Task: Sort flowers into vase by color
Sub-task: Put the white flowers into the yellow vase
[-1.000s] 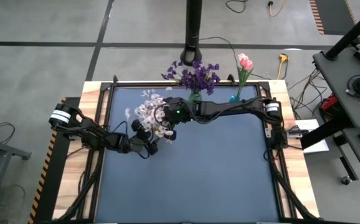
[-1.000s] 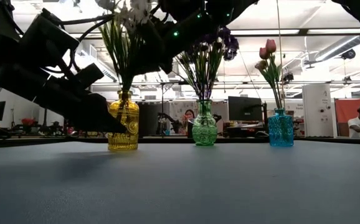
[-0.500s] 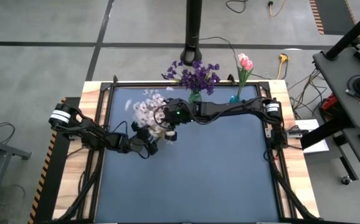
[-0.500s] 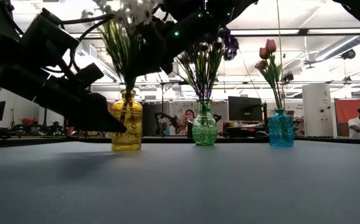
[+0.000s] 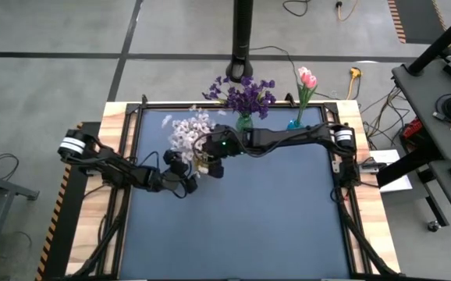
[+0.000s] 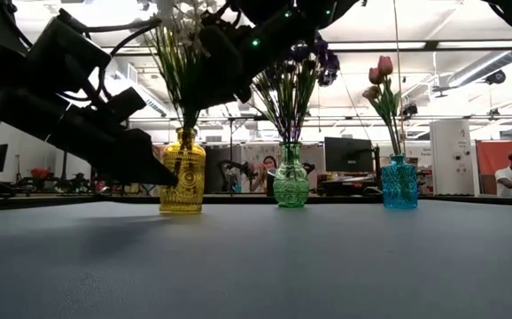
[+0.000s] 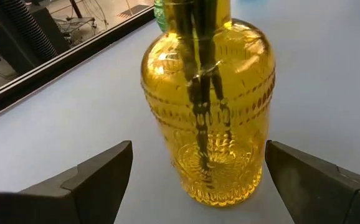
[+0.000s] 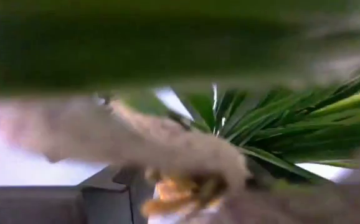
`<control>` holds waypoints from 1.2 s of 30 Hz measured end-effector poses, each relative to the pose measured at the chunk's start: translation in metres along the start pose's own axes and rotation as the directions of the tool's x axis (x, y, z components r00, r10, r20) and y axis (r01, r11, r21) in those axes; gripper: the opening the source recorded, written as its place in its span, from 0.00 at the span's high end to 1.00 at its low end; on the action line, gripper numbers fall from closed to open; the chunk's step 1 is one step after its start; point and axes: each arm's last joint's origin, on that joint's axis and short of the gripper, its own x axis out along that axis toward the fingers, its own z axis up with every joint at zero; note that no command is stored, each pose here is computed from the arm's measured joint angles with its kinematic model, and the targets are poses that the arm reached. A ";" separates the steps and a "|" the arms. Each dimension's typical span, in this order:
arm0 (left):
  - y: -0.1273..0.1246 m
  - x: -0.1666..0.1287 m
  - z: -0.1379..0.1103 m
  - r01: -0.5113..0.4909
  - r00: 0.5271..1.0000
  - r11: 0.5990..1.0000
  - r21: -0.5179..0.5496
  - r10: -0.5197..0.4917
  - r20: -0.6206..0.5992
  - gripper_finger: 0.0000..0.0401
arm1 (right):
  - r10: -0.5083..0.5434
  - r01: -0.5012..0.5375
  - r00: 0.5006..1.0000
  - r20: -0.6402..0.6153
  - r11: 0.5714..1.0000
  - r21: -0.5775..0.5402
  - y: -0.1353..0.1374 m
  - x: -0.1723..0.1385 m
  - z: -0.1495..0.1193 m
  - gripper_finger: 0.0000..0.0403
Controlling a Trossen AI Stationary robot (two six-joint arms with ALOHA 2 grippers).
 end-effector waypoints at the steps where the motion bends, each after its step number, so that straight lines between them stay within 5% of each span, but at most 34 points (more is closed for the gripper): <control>1: 0.000 -0.001 0.000 0.000 1.000 1.000 -0.002 0.000 -0.002 0.13 | 0.000 0.000 1.000 -0.007 1.000 0.000 0.000 -0.002 0.001 0.54; 17: 0.003 -0.013 0.004 0.012 1.000 1.000 -0.026 -0.013 -0.027 0.13 | 0.007 -0.007 1.000 0.020 1.000 -0.019 0.008 -0.023 0.013 0.52; 36: 0.011 -0.046 0.030 0.109 0.993 0.994 -0.027 -0.107 0.054 0.13 | -0.023 0.022 0.997 0.074 0.999 0.024 0.023 -0.093 0.043 0.52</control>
